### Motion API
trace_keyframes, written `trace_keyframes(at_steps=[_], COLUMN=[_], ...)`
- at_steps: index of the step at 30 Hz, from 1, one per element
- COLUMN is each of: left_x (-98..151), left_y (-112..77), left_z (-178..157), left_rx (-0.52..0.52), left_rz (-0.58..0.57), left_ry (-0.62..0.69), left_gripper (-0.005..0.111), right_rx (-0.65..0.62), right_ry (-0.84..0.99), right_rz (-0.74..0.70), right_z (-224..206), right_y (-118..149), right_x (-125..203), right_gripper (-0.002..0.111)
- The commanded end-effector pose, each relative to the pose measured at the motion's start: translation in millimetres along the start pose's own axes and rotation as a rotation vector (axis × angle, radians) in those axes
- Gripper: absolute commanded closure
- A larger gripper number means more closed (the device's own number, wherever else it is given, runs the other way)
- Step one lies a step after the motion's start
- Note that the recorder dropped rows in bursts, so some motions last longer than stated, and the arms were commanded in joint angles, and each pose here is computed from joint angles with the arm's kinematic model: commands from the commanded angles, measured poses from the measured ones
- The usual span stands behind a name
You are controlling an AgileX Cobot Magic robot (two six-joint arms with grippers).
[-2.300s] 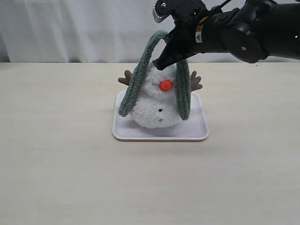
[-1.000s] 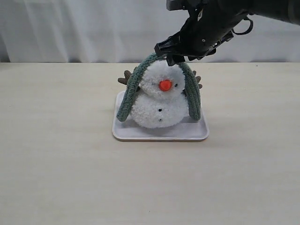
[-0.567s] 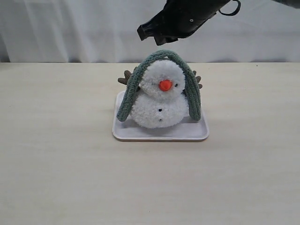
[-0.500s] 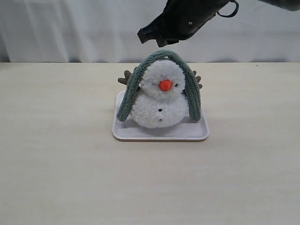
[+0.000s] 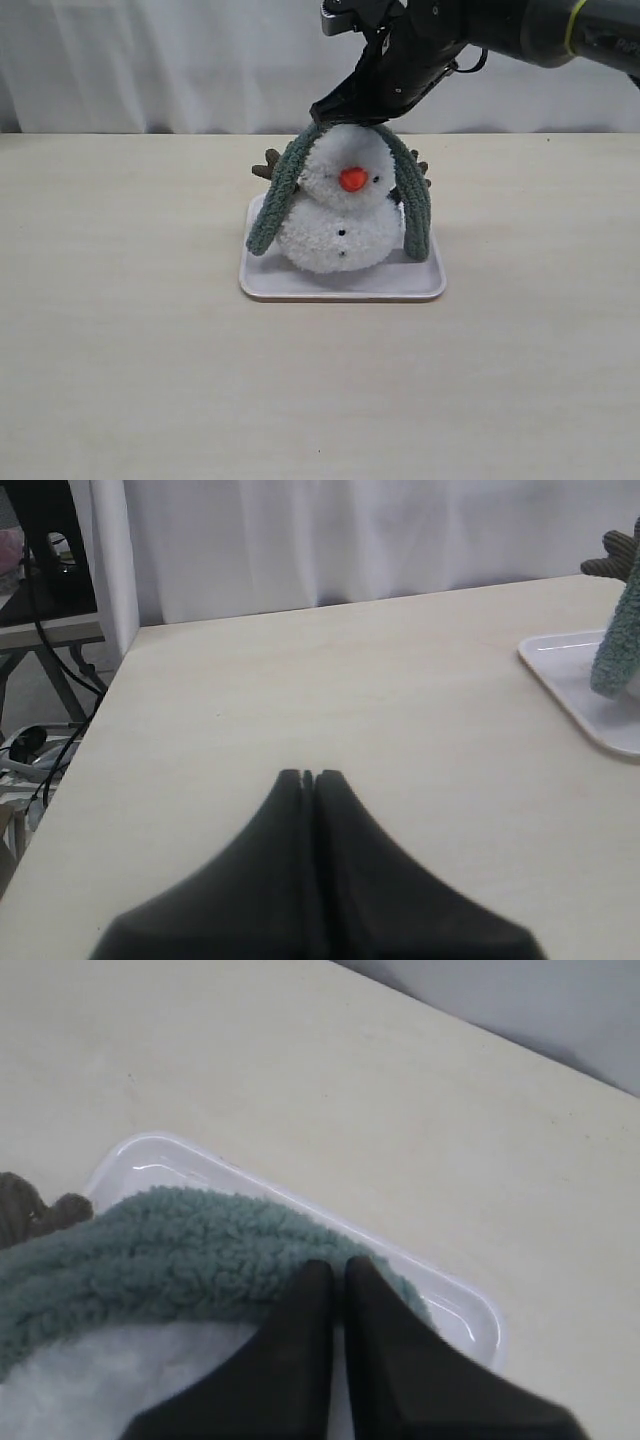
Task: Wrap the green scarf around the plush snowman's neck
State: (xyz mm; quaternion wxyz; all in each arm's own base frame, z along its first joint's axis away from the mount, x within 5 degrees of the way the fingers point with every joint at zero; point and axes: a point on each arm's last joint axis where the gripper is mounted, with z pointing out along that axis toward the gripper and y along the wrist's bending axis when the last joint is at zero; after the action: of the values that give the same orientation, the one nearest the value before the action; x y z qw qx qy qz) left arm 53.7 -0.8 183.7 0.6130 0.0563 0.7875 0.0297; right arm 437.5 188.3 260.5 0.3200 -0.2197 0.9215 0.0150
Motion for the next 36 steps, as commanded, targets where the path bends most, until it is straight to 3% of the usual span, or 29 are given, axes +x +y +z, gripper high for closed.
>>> trace_keyframes(at_steps=[1, 14, 22, 25, 30, 36], left_x=[-0.1, -0.1, -0.1, -0.1, -0.1, -0.1], left_y=[0.1, 0.1, 0.1, 0.1, 0.1, 0.1], left_z=[0.2, 0.2, 0.2, 0.2, 0.2, 0.2], left_rx=[-0.002, -0.002, -0.002, -0.002, -0.002, -0.002], left_rz=[0.003, 0.003, 0.003, 0.003, 0.003, 0.003], left_ry=[-0.01, -0.01, -0.01, -0.01, -0.01, -0.01], left_gripper=[0.107, 0.107, 0.107, 0.107, 0.107, 0.107], right_rx=[0.012, -0.063, -0.204, -0.21, -0.188, -0.152], right_ry=[0.008, -0.084, -0.138, -0.167, -0.172, -0.075], right_rz=[0.001, 0.051, 0.041, 0.036, 0.025, 0.022], right_z=[11.0, -34.4, -48.6, -35.6, -5.9, 23.5], right_y=[-2.7, 1.5, 22.5, 34.2, 39.3, 39.9], right_x=[2.0, -13.6, -20.4, -22.0, -18.0, -3.5], right_gripper=[0.104, 0.104, 0.083, 0.087, 0.104, 0.104])
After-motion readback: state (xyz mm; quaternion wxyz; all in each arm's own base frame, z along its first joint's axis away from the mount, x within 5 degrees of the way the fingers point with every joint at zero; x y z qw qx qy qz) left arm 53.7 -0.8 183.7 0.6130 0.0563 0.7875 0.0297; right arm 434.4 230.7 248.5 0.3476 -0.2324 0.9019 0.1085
